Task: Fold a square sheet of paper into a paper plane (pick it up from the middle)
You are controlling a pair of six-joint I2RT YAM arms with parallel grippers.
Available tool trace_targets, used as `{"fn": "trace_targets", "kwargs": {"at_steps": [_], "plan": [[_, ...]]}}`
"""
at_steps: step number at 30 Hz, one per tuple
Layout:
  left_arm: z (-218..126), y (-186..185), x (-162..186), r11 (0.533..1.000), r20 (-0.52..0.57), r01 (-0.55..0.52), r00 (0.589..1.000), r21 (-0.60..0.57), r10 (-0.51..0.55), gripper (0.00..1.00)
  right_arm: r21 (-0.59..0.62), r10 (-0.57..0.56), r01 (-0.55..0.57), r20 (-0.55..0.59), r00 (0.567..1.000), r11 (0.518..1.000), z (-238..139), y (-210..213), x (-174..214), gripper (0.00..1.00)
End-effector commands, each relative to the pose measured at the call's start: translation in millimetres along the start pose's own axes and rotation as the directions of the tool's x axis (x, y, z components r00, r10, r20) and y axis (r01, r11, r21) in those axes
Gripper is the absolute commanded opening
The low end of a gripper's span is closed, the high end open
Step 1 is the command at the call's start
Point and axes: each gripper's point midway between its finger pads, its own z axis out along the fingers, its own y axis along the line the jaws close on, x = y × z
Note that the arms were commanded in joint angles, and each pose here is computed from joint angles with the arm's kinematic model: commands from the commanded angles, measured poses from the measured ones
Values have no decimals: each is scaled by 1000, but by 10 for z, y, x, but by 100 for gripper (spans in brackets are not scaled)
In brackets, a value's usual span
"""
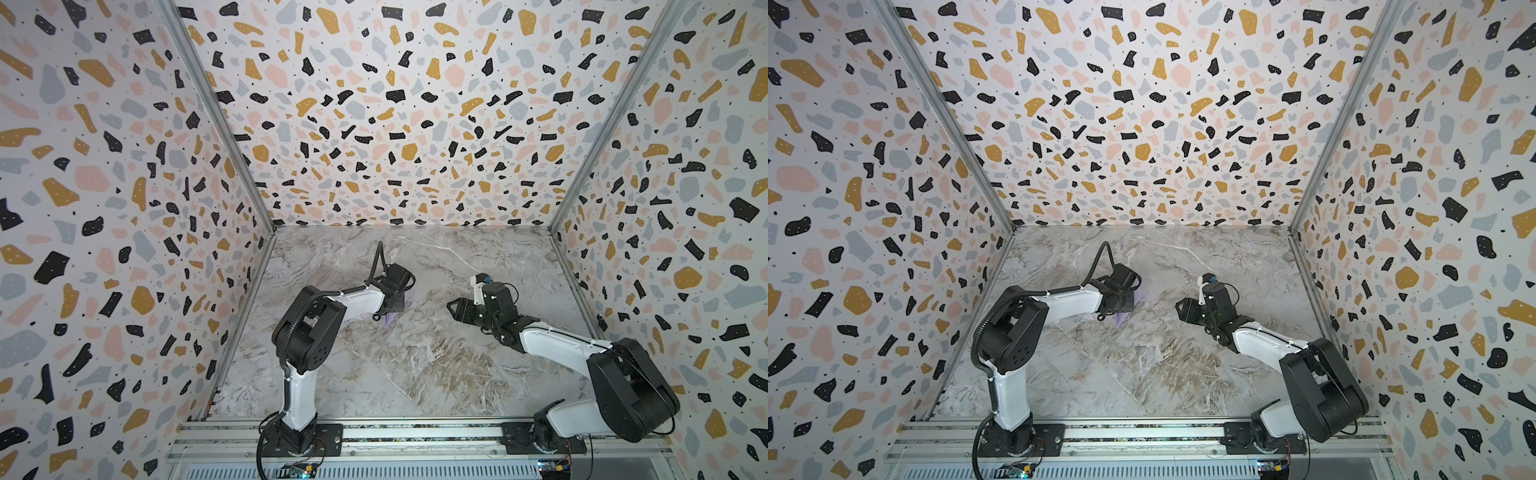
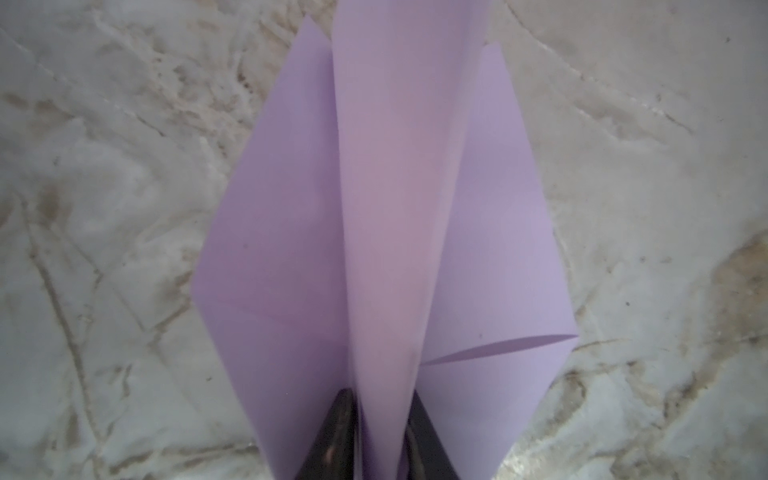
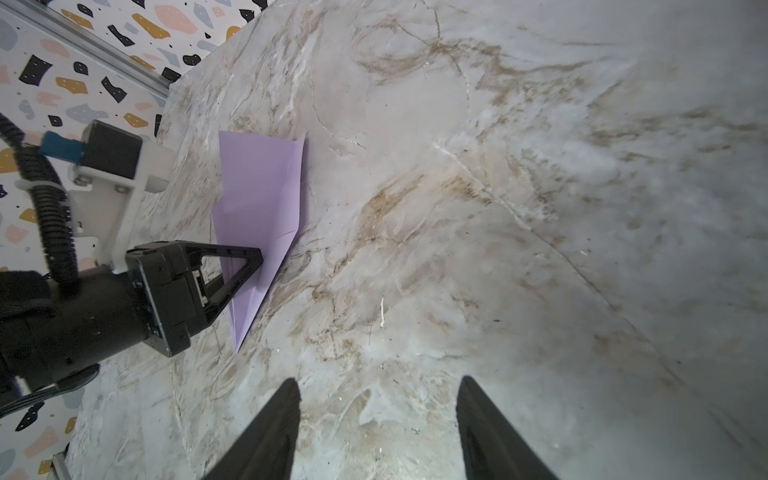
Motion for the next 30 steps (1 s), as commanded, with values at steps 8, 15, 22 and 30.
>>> {"fn": "trace_targets", "kwargs": {"at_steps": [8, 15, 22, 30], "plan": [[45, 28, 132, 997, -20, 70, 997, 28, -69, 22, -26, 4, -3, 17, 1000, 1000, -12, 58, -63, 62], [-411, -85, -330, 991, 85, 84, 992, 100, -92, 35, 23, -46, 43, 105, 993, 999, -137, 120, -437, 67], [-959, 32, -728, 987, 211, 106, 969, 117, -129, 52, 99, -124, 101, 255, 959, 990, -454, 196, -1011, 82], [-1774, 807, -1352, 980, 520, 198, 838, -7, -166, 78, 297, -307, 168, 519, 798, 940, -1101, 126, -1868, 93]]}}
